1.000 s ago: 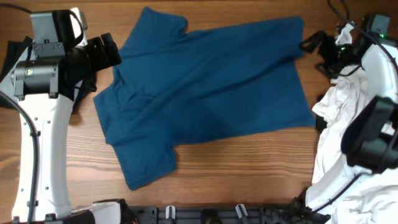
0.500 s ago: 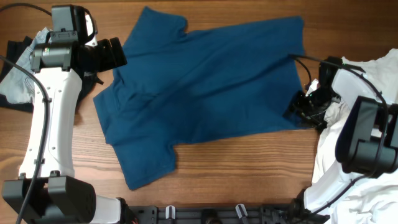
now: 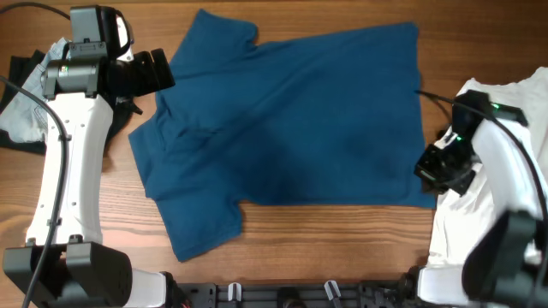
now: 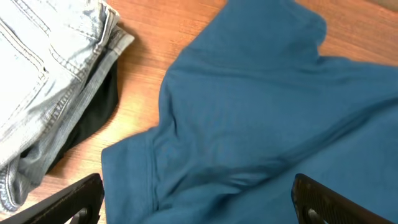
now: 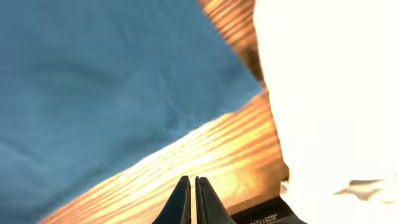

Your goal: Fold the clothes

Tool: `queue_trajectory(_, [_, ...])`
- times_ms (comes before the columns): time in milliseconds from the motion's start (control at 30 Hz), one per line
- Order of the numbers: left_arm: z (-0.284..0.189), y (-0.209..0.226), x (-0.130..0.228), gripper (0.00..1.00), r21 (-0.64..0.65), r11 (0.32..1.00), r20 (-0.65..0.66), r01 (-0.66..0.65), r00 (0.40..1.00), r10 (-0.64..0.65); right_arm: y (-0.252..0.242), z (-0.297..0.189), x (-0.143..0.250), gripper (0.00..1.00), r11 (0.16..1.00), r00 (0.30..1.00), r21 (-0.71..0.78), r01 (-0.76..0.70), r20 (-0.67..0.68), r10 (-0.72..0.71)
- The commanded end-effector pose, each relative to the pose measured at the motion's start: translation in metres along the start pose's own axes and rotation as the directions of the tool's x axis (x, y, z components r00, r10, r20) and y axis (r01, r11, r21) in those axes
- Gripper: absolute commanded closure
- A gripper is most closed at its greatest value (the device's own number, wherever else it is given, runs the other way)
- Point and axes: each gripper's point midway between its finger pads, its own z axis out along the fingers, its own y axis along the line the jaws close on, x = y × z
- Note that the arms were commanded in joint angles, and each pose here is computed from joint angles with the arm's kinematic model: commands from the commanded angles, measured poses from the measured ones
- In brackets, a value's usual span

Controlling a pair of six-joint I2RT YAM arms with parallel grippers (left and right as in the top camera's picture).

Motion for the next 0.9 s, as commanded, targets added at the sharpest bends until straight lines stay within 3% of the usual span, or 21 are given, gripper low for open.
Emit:
queue_trajectory(0, [0.002, 0.0, -0.006, 0.03, -0.008, 1.0, 0.022, -0.018, 1.0, 0.018, -0.009, -0.022, -0.002, 0.96, 0.998, 0.992, 0.005, -0.065, 0.112, 0.064])
queue_trajectory(67, [0.006, 0.001, -0.002, 0.03, -0.014, 1.0, 0.001, -0.018, 1.0, 0.018, -0.01, -0.028, -0.002, 0.96, 0.998, 0.988, -0.005, -0.063, 0.138, 0.063])
queue_trajectory(100, [0.01, 0.004, 0.003, 0.03, -0.025, 1.0, -0.025, -0.018, 1.0, 0.017, -0.009, -0.028, -0.003, 0.83, 0.998, 0.988, -0.012, -0.061, 0.141, 0.062])
queue_trajectory(133, [0.015, 0.008, 0.013, 0.04, -0.044, 0.999, -0.074, -0.017, 0.997, 0.014, -0.003, -0.028, -0.003, 0.61, 0.999, 0.99, -0.037, -0.036, 0.138, 0.041])
queue_trajectory(200, [0.026, 0.017, 0.039, 0.0, -0.08, 0.997, -0.191, -0.017, 0.982, 0.002, 0.013, -0.03, -0.007, 0.49, 0.992, 0.988, -0.114, 0.051, 0.15, -0.034])
queue_trajectory(367, [0.057, 0.05, 0.098, 0.02, -0.213, 0.976, -0.424, 0.042, 0.896, -0.131, 0.047, -0.039, -0.019, 0.48, 0.946, 0.966, -0.261, 0.192, 0.221, -0.135])
queue_trajectory(467, [0.092, 0.06, 0.1, 0.05, -0.203, 0.977, -0.403, 0.067, 0.904, -0.146, 0.059, -0.045, -0.027, 0.49, 0.926, 0.957, -0.312, 0.213, 0.259, -0.133])
queue_trajectory(567, [0.133, 0.047, 0.078, 0.5, -0.09, 0.995, -0.305, 0.04, 0.95, -0.066, 0.064, -0.048, -0.037, 0.5, 0.918, 0.944, -0.326, 0.228, 0.303, -0.127])
queue_trajectory(600, [0.142, 0.046, 0.074, 0.56, -0.085, 0.996, -0.287, 0.04, 0.956, -0.063, 0.065, -0.049, -0.037, 0.51, 0.917, 0.944, -0.327, 0.227, 0.304, -0.125])
queue_trajectory(667, [0.162, 0.046, 0.072, 0.58, -0.081, 0.996, -0.273, 0.041, 0.96, -0.062, 0.065, -0.048, -0.037, 0.51, 0.918, 0.944, -0.326, 0.227, 0.304, -0.125])
queue_trajectory(767, [0.19, 0.051, 0.085, 0.47, -0.09, 0.995, -0.306, 0.042, 0.949, -0.068, 0.065, -0.048, -0.038, 0.52, 0.917, 0.944, -0.326, 0.228, 0.306, -0.126])
queue_trajectory(867, [0.213, 0.059, 0.099, 0.47, -0.117, 0.993, -0.338, 0.032, 0.939, -0.07, 0.065, -0.049, -0.038, 0.52, 0.917, 0.943, -0.327, 0.228, 0.308, -0.124])
